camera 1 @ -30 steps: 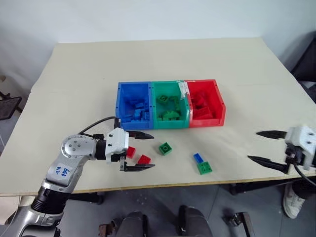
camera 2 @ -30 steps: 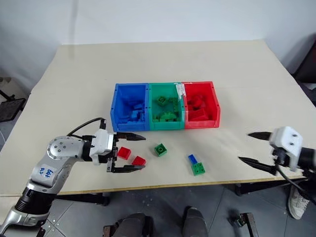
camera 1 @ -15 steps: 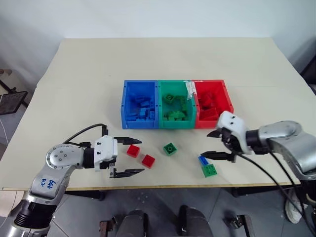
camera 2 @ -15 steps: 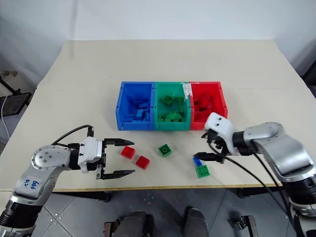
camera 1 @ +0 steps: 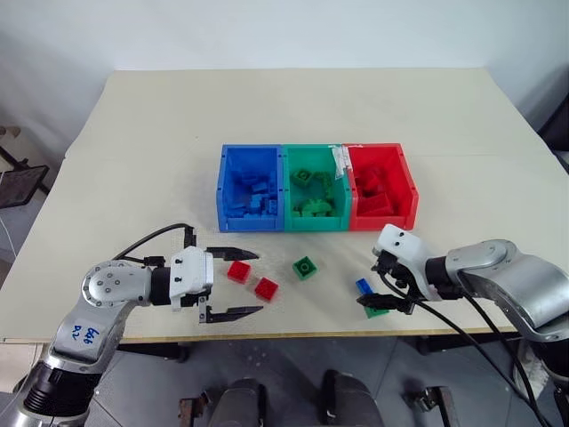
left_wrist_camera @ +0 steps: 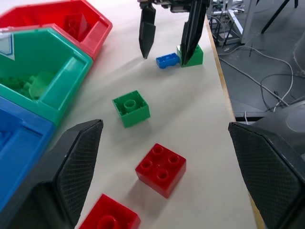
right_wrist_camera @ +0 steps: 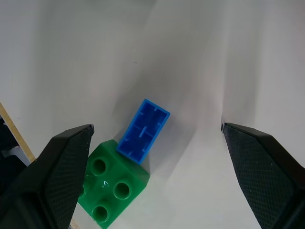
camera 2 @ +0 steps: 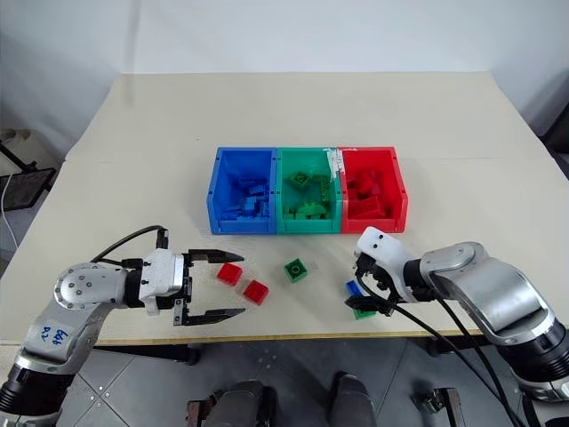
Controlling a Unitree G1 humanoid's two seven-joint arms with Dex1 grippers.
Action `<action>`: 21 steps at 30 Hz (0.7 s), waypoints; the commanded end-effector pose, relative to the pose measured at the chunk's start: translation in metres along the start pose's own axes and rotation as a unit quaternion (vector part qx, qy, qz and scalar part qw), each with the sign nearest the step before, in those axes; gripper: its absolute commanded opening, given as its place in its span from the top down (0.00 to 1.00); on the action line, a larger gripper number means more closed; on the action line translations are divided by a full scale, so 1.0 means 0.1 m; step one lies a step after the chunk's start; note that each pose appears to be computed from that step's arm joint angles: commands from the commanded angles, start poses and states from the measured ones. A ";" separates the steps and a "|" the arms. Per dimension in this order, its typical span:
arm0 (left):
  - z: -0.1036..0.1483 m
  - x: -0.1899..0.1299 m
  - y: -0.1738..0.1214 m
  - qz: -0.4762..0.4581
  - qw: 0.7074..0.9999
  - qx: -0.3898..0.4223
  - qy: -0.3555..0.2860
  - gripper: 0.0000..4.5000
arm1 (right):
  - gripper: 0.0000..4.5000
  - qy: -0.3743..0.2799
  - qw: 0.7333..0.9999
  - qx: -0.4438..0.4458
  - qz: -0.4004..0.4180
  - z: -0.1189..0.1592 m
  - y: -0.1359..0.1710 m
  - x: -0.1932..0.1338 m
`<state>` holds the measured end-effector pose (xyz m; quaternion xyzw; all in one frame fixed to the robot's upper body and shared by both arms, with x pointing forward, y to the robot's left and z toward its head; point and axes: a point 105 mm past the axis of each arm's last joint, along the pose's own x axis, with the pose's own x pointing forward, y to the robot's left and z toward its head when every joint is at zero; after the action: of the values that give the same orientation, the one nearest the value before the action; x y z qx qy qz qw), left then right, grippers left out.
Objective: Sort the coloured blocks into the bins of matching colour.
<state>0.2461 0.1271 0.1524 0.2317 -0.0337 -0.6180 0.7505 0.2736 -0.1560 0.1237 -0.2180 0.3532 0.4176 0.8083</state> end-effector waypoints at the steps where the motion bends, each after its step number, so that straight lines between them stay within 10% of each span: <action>1: 0.09 0.00 0.02 -0.006 1.000 0.019 -0.010 0.00 | 0.09 -0.004 1.000 0.012 0.007 0.00 0.05 0.03; 12: 0.11 0.02 0.07 -0.005 1.000 0.027 -0.012 0.00 | 0.87 -0.027 0.999 0.015 -0.005 0.13 0.01 0.09; 21: 0.05 -0.07 0.16 0.051 0.999 0.003 -0.018 0.00 | 0.91 -0.168 0.984 -0.057 0.023 0.65 0.01 -0.06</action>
<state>0.2557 0.1289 0.1572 0.2256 -0.0448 -0.5999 0.7663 0.2923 -0.1235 0.1442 -0.1872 0.2501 0.4692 0.8260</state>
